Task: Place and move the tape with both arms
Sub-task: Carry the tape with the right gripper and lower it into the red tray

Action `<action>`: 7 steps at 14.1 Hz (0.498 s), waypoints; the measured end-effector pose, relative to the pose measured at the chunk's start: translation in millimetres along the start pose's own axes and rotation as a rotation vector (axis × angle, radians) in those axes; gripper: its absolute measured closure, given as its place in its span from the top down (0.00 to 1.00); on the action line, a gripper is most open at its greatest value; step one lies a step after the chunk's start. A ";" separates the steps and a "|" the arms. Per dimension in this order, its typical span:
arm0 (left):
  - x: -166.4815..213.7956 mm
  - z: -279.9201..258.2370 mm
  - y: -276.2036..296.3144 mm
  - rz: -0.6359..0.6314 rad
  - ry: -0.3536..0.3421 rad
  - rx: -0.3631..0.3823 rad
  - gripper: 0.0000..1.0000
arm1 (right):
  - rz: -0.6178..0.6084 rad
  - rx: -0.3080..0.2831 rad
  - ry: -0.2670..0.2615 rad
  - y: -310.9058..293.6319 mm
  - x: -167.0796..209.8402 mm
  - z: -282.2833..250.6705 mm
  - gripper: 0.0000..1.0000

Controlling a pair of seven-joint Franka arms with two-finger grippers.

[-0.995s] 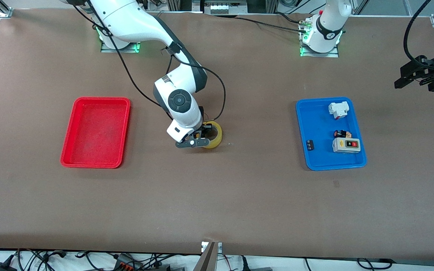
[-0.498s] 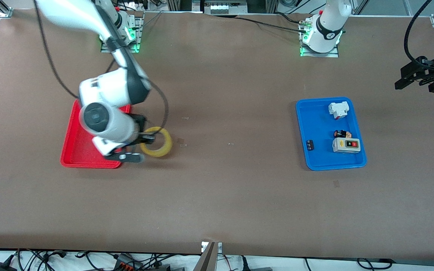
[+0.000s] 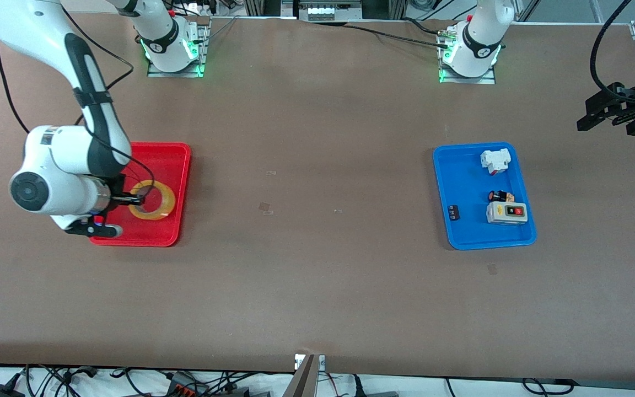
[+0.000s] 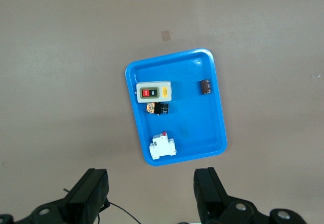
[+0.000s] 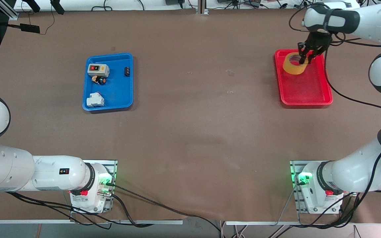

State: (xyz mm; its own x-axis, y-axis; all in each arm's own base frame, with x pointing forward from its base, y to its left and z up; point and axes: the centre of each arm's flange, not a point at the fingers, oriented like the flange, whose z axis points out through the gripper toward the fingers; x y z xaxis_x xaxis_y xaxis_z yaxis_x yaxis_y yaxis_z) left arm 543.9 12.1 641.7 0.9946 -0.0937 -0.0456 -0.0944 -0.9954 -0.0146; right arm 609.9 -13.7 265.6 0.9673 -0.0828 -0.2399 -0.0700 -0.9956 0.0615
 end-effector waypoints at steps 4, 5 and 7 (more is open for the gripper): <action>0.0 0.2 0.1 0.000 -0.001 0.000 1.00 | -0.033 0.014 0.002 36.1 -19.2 29.6 0.21; 0.0 0.3 0.1 0.000 -0.001 0.000 1.00 | -0.035 0.014 0.002 35.3 -21.8 34.2 0.21; 0.1 0.4 0.4 0.001 -0.001 0.000 1.00 | -0.046 0.009 0.001 31.3 -24.9 40.7 0.21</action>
State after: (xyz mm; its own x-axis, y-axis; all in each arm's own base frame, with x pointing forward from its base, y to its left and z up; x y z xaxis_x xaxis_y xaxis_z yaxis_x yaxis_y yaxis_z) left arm 543.9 11.7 641.2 0.9945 -0.0943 -0.0466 -0.0951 -0.9954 -0.0145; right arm 573.7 -44.6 234.1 0.9696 -0.0372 -0.2417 -0.0280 -0.9987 0.0414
